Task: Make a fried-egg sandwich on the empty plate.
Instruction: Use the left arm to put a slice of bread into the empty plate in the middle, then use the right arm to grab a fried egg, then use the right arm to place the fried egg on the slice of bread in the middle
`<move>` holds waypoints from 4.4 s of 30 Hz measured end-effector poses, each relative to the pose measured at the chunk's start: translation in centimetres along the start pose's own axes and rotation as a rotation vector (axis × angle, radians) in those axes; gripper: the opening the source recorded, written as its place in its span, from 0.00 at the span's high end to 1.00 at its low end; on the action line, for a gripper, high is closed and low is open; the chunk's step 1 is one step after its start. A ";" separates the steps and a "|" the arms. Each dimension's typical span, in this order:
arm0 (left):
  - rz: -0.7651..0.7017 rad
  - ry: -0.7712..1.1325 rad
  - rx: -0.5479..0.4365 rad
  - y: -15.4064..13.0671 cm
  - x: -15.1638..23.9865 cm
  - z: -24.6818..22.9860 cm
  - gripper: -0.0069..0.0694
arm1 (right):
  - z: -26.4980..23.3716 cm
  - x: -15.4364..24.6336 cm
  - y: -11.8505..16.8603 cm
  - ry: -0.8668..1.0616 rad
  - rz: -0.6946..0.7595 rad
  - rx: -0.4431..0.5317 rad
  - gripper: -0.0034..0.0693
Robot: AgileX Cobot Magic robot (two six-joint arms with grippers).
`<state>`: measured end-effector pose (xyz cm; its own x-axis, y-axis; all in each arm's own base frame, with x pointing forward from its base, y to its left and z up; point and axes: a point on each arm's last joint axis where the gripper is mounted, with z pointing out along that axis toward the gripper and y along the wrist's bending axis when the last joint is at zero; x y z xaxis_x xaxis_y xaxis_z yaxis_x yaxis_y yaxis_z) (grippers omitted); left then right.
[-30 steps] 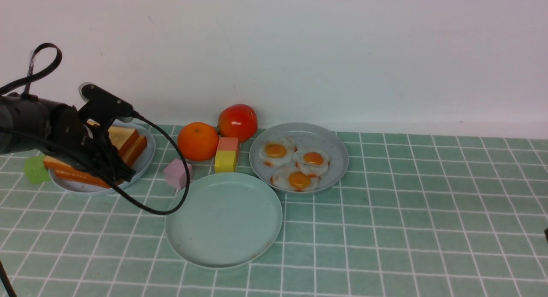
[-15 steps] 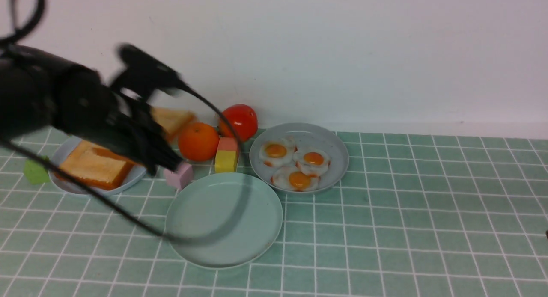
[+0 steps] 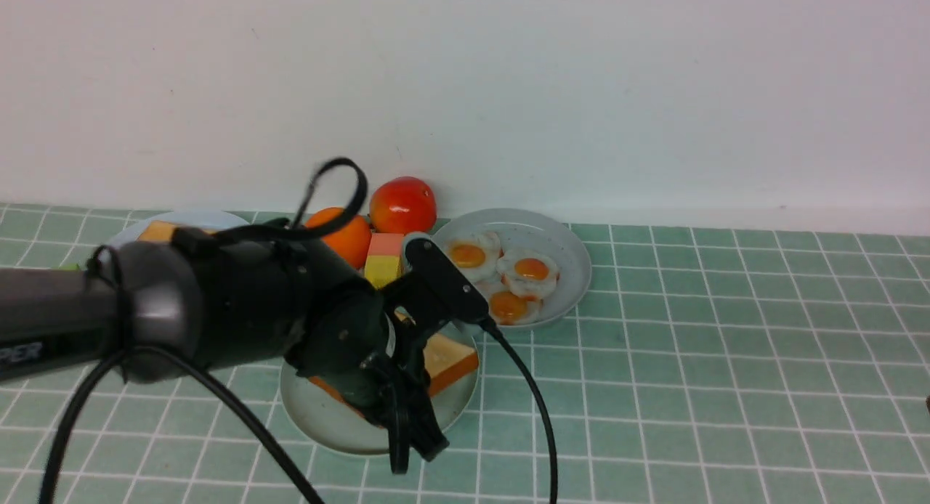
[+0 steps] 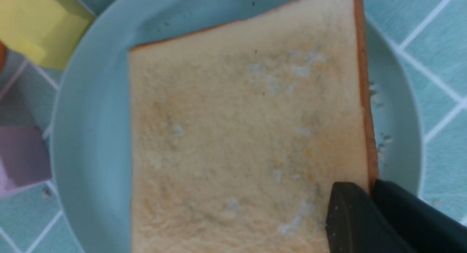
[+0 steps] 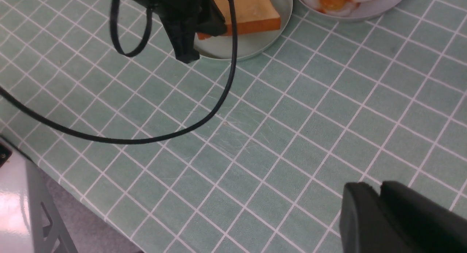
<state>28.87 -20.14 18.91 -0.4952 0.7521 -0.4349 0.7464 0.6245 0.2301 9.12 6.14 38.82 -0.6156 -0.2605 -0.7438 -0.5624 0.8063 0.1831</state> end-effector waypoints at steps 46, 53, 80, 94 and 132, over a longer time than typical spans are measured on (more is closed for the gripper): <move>-0.549 -0.980 0.073 -3.8 14.3 -22.7 0.93 | 34.9 -10.0 -17.2 0.203 0.553 -0.022 0.49; -0.552 -0.982 0.075 -3.8 14.3 -22.7 0.93 | 38.6 -9.6 -18.8 0.204 0.600 -0.040 0.49; -0.559 -0.986 0.080 -3.8 14.3 -22.7 0.93 | 42.2 -8.4 -19.9 0.186 0.655 -0.041 0.47; -0.559 -0.986 0.081 -3.8 14.2 -22.7 0.92 | 42.7 -8.1 -20.2 0.178 0.517 -0.044 0.87; -0.431 -0.897 -0.048 -3.5 14.8 -22.1 0.90 | 37.4 -10.8 -4.6 0.299 0.080 -0.198 0.94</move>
<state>9.14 -6.53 30.90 -0.1851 0.0339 -0.9821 0.5535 0.8294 -0.0757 39.02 25.13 21.94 -0.7798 -0.3679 -0.5065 -0.5836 0.7199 0.3757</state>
